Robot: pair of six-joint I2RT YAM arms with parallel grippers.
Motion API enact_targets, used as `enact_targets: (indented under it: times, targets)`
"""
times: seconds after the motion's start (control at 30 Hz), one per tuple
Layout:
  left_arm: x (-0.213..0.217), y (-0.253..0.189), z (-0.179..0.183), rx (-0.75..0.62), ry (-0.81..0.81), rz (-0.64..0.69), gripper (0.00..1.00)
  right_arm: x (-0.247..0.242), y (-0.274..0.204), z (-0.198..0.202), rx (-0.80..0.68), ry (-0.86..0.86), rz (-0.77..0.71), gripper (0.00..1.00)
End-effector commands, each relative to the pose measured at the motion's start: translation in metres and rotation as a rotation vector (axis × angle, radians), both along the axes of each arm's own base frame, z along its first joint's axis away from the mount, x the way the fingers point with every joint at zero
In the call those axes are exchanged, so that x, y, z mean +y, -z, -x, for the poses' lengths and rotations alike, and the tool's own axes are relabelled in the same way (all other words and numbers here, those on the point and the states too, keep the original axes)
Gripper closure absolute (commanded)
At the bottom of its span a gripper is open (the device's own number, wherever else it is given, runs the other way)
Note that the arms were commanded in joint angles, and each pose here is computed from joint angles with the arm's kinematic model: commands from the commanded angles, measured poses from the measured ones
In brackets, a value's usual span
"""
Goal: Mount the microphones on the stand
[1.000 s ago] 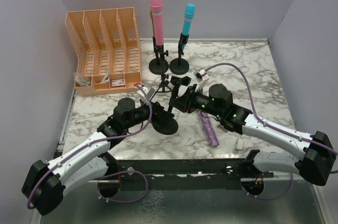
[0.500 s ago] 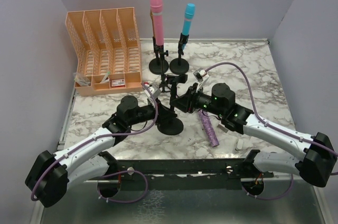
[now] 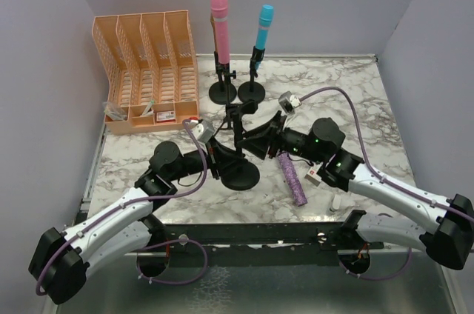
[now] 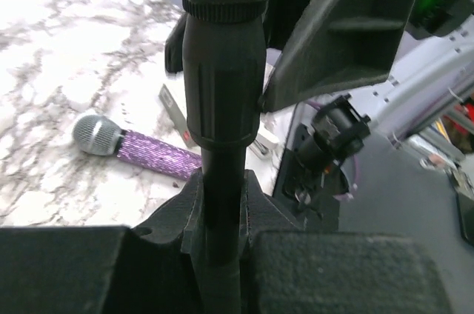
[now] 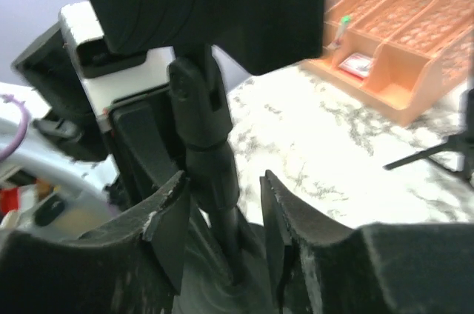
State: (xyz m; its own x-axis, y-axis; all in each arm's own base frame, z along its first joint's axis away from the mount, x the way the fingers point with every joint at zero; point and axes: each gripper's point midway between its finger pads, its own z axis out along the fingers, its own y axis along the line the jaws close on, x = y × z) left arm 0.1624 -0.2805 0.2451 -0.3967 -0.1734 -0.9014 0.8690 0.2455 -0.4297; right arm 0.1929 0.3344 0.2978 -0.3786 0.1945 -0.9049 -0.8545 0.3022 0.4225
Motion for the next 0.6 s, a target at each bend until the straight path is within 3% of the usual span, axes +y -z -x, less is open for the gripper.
enact_targets:
  times: [0.0, 0.07, 0.37, 0.57]
  targets:
    - [0.012, -0.019, -0.026, -0.033, -0.171, 0.073, 1.0, -0.019, -0.007, -0.031, 0.048, 0.216, 0.035, 0.46]
    - [0.014, -0.018, -0.037, -0.038, -0.223, 0.065, 1.0, -0.016, -0.011, -0.023, 0.022, 0.164, 0.024, 0.39]
    - [0.02, -0.013, -0.06, -0.033, -0.336, 0.032, 1.0, -0.008, -0.006, -0.052, 0.13, 0.284, 0.067, 0.38]
    - [0.021, -0.005, -0.06, -0.01, -0.348, 0.015, 1.0, 0.021, 0.002, -0.04, 0.12, 0.152, 0.144, 0.38]
